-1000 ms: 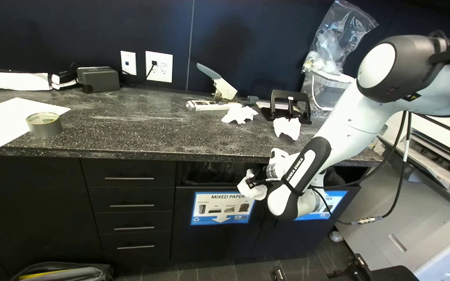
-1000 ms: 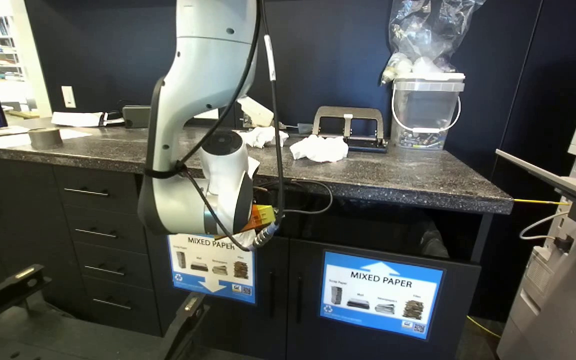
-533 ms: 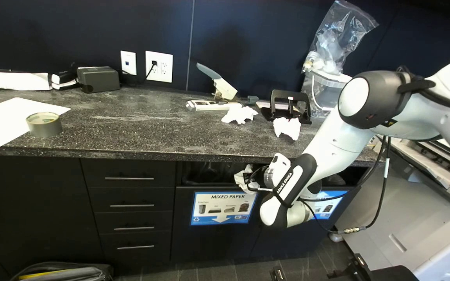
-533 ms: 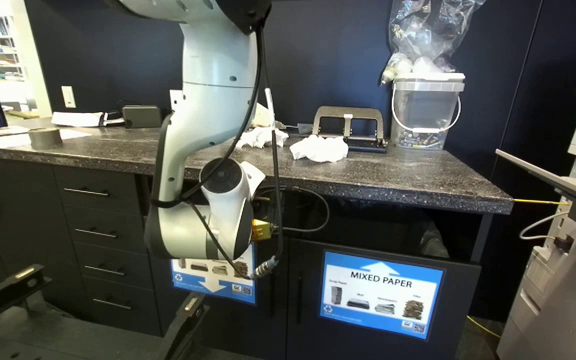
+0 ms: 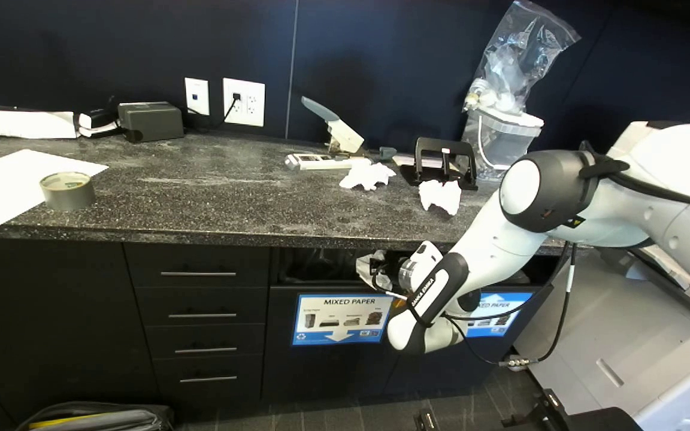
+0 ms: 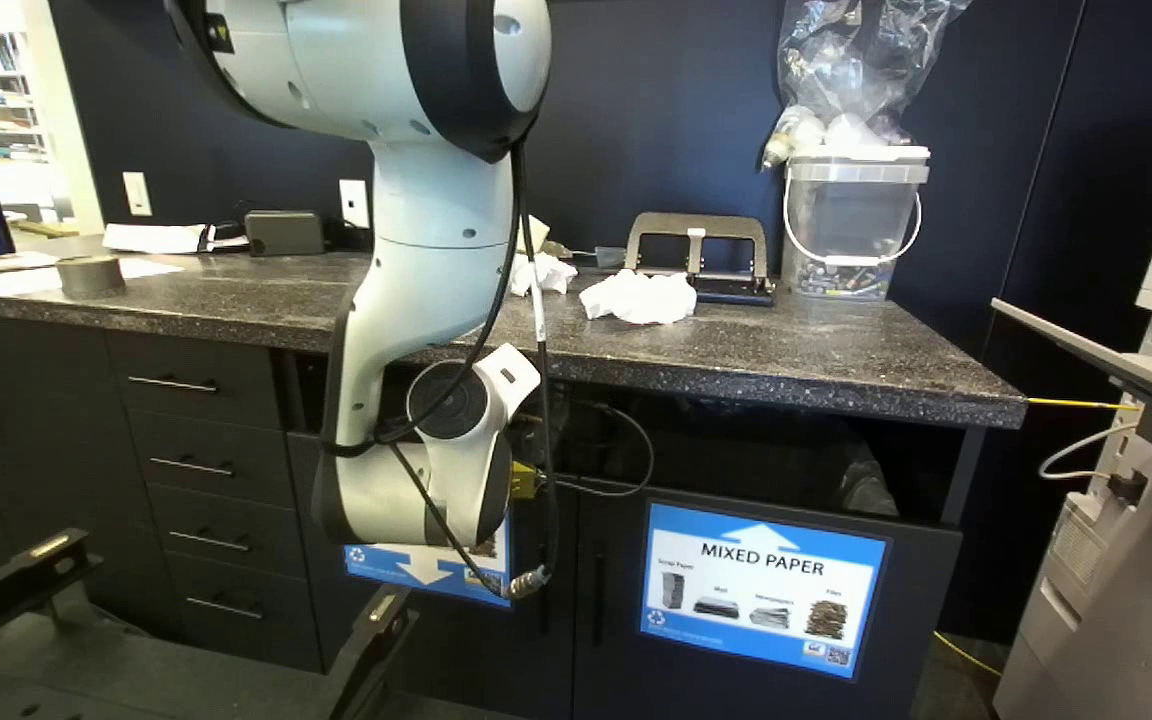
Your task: Put two papers in the bin to the right and two in the left
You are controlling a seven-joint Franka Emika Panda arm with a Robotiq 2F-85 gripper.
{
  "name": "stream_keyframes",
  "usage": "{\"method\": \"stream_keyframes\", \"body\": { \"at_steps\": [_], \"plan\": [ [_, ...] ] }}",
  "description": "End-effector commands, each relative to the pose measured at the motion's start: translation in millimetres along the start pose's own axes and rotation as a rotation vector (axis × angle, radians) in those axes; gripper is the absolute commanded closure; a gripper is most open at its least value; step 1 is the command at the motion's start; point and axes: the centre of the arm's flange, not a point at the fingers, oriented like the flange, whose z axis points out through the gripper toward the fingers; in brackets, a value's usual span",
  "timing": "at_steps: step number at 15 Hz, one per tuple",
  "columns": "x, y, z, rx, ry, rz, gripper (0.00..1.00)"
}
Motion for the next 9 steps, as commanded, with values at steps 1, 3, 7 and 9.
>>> {"method": "stream_keyframes", "body": {
  "at_steps": [1, 3, 7, 9],
  "plan": [
    [-9.2, 1.9, 35.4, 0.004, 0.065, 0.036, 0.98],
    [-12.5, 0.7, 38.8, 0.008, 0.071, 0.045, 0.98],
    [-14.9, -5.4, 37.3, 0.037, 0.075, 0.073, 0.85],
    [-13.2, -11.2, 34.4, 0.042, 0.076, 0.052, 0.61]
  ]
}}
